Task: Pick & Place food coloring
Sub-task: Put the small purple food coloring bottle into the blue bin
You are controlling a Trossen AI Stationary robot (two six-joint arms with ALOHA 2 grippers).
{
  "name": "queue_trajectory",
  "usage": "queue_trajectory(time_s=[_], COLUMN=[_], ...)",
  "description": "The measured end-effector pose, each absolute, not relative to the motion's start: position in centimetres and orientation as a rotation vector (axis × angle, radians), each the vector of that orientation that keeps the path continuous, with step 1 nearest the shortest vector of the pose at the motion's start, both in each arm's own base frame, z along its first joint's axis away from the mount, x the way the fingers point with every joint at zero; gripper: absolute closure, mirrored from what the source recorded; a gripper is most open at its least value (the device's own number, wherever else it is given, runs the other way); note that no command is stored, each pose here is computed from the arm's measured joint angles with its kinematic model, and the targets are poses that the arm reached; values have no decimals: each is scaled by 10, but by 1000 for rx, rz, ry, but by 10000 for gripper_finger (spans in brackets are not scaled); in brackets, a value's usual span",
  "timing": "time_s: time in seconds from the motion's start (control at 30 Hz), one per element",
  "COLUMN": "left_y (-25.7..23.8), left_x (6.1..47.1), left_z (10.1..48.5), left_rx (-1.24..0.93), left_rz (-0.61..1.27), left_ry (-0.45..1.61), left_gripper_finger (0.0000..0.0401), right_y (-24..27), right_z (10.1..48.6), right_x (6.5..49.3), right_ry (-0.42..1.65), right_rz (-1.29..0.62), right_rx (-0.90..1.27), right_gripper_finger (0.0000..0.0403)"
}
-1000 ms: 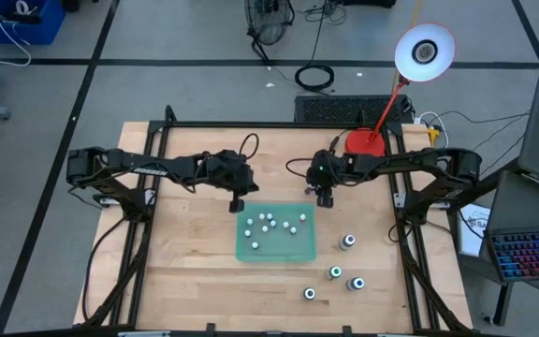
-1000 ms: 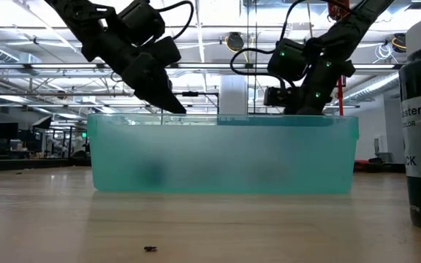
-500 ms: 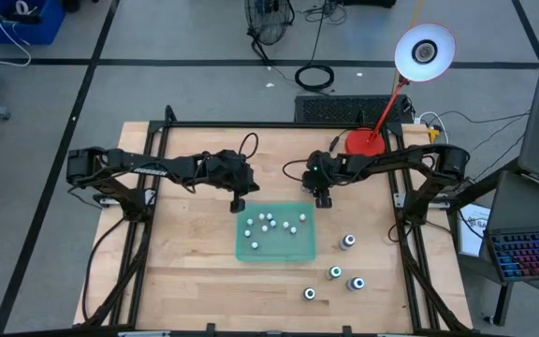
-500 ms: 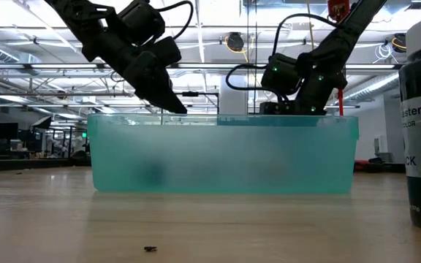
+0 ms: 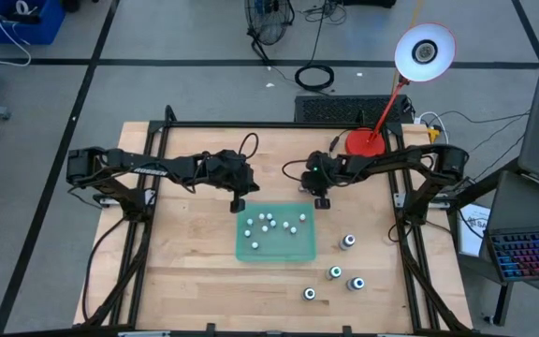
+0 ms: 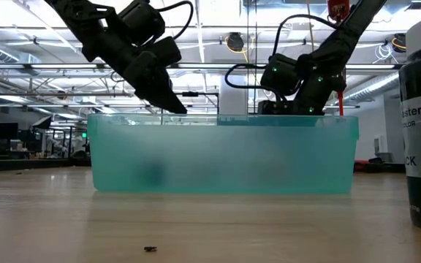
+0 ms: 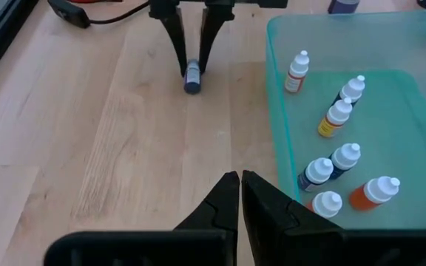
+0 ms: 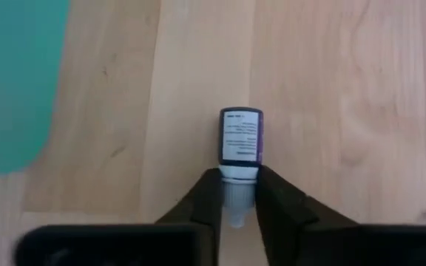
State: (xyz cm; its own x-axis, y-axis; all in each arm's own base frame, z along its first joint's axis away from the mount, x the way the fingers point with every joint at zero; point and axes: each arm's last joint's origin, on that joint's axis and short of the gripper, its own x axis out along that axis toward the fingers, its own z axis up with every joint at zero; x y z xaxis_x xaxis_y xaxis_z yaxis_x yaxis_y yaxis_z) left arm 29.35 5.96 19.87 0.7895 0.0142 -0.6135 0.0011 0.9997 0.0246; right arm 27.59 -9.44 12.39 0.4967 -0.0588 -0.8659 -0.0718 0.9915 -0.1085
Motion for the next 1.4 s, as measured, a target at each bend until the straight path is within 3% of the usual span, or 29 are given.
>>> queue_trajectory(time_s=[0.3, 0.7, 1.1, 1.4], left_y=[60, 60, 63, 64], left_x=[294, 312, 338, 345], left_z=[199, 215, 182, 177], left_rx=[29, 120, 187, 196], left_rz=[6, 30, 55, 59], left_ry=[655, 401, 320, 251], left_gripper_finger=[375, 370, 232, 215], right_y=[-94, -73, -43, -40], right_z=[131, 196, 211, 213], right_x=[277, 284, 297, 299], right_ry=[1033, 751, 574, 554], right_rz=[-70, -145, -83, -80], right_rx=[-196, -314, -352, -354], right_gripper_finger=[364, 364, 364, 364])
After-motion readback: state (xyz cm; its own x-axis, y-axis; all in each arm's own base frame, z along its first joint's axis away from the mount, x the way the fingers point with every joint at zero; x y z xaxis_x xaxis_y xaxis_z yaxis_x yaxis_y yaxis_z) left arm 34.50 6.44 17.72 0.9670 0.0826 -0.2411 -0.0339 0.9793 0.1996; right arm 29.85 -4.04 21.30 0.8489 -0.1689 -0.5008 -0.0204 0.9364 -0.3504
